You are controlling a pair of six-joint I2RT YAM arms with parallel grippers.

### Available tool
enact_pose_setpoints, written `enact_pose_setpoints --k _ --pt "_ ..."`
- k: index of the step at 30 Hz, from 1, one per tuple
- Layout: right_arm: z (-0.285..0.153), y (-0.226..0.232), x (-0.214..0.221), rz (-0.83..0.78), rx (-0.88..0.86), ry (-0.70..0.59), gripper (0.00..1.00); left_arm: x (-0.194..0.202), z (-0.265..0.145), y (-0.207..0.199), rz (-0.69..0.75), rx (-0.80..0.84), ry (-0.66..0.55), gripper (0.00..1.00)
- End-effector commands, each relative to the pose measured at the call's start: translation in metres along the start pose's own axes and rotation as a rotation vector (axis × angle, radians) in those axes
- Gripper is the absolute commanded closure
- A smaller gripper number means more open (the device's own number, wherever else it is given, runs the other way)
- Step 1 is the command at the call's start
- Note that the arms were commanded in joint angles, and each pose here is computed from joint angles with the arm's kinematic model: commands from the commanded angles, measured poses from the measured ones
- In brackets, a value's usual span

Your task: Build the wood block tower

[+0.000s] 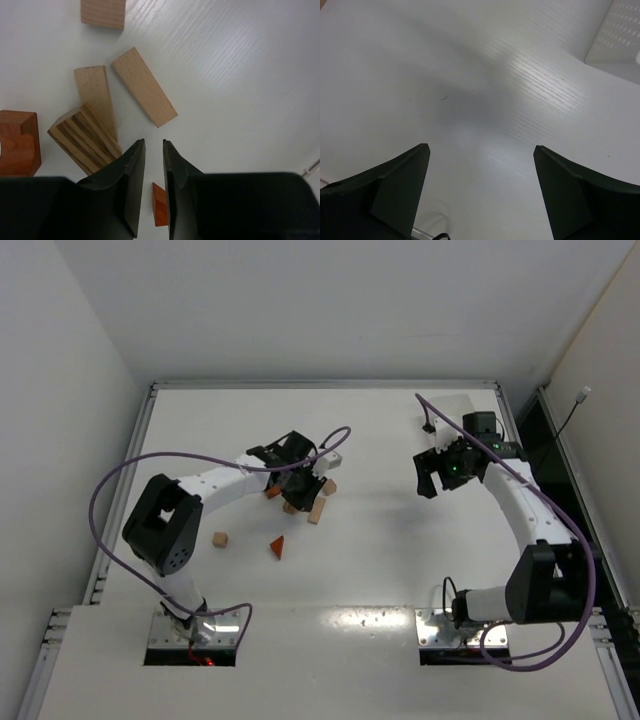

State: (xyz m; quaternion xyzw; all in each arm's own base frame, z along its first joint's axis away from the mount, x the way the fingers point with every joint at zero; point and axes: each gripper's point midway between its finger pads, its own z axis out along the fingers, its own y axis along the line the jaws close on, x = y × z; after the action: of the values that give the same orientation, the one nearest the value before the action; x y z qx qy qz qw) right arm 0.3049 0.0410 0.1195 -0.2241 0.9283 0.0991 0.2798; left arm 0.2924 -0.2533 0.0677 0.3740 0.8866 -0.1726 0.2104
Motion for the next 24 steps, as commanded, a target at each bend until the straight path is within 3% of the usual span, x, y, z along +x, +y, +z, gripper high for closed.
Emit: enact_pose_setpoints --k 1,12,18,21,22,24 --pt "-0.001 -0.007 -0.022 -0.014 0.025 -0.041 0.17 -0.013 0.002 0.005 -0.001 -0.036 -0.036 0.82" --pt "-0.005 -0.016 -0.034 -0.03 0.061 -0.053 0.17 0.005 0.004 0.079 -0.128 -0.281 0.017 0.84" --pt "-0.005 -0.018 -0.034 -0.03 0.07 -0.05 0.17 -0.013 -0.02 0.108 -0.188 -0.365 -0.088 0.83" --pt "-0.005 -0.018 -0.034 -0.03 0.07 -0.05 0.17 -0.02 -0.023 0.09 -0.158 -0.26 -0.112 0.51" --pt "-0.005 -0.018 -0.034 -0.03 0.07 -0.05 0.17 -0.027 -0.026 0.085 -0.142 -0.233 -0.133 0.22" --pt "-0.006 -0.017 -0.032 -0.027 0.067 -0.042 0.17 -0.028 -0.024 0.071 -0.137 -0.151 -0.136 0.1"
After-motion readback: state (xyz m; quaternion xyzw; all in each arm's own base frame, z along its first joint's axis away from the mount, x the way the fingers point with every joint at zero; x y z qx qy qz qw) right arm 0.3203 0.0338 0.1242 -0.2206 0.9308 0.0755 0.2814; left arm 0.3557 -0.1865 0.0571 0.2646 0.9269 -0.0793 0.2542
